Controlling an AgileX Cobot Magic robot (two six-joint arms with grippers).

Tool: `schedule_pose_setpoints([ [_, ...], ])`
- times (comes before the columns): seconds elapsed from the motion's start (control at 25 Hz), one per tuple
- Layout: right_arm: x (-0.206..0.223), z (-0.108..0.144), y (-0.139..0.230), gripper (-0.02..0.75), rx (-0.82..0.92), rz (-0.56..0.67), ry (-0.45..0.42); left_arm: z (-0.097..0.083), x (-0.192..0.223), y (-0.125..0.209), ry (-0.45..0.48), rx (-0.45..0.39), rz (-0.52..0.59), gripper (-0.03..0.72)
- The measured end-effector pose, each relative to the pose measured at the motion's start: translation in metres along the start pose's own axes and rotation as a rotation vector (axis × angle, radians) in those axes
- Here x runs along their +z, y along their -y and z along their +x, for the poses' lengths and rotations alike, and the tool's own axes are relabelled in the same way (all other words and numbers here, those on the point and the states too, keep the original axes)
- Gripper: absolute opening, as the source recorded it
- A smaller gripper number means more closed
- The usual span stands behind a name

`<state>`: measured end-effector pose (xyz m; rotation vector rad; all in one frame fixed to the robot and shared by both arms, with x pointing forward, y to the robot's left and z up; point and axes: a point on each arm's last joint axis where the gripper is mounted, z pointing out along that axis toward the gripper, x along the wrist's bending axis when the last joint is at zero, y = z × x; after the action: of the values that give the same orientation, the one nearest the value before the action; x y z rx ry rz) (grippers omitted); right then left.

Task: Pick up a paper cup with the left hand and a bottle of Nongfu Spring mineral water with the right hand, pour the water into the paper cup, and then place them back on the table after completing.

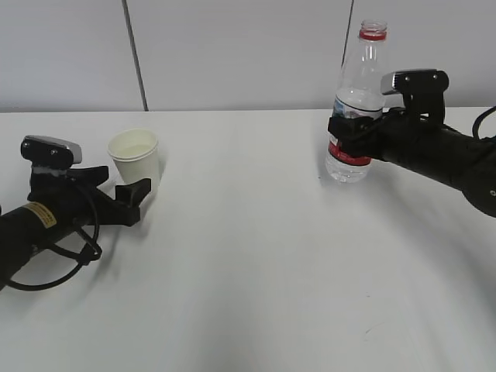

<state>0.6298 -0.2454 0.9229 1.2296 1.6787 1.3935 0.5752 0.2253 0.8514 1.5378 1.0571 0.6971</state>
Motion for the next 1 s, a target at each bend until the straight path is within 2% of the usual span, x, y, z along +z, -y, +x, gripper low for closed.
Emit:
schedule_pose_setpoints([
  [0.24,0.004,-0.002,0.012,0.41,0.017,0.027,0.005,-0.002,-0.017,-0.004,-0.039,-0.024,0.003,0.547],
  [0.68,0.017,-0.006,0.035,0.41,0.047,0.047,0.004,-0.003,-0.021,-0.007,-0.042,-0.023,-0.004,0.547],
  [1.0,0.017,-0.007,0.035,0.41,0.035,0.04,0.003,-0.003,-0.021,-0.007,-0.042,-0.023,-0.004,0.549],
])
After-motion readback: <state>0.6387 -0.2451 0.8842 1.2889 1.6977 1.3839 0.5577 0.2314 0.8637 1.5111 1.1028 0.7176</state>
